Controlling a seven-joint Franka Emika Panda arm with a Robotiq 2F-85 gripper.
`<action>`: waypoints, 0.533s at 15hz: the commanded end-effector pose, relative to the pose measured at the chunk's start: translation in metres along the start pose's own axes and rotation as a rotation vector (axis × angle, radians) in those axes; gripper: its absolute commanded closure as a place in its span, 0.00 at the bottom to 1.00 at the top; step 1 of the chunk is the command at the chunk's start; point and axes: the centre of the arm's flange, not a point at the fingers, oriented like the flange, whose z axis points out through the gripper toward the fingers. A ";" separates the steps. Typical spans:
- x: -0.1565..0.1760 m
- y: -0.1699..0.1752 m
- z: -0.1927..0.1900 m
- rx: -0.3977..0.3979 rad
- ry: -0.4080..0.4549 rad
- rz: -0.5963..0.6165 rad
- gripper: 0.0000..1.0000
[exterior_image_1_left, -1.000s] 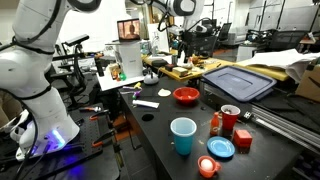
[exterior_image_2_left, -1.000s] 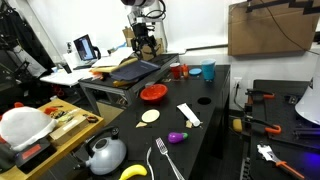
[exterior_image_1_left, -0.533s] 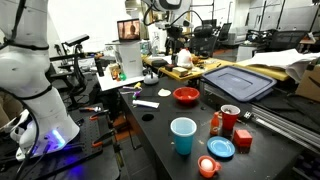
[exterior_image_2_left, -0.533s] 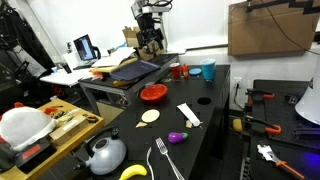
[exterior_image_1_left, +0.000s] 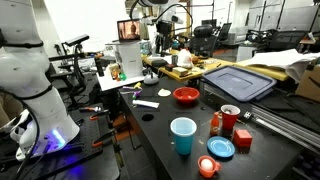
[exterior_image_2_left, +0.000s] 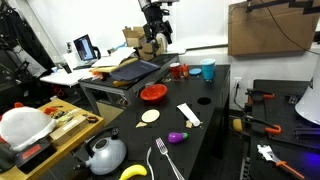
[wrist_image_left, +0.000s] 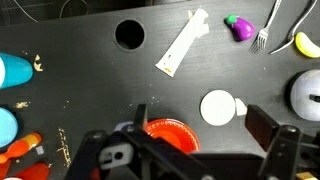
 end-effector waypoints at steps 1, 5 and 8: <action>-0.041 -0.003 -0.006 -0.027 0.061 0.022 0.00; -0.063 -0.002 -0.018 -0.080 0.117 0.000 0.00; -0.075 0.001 -0.026 -0.126 0.151 -0.020 0.00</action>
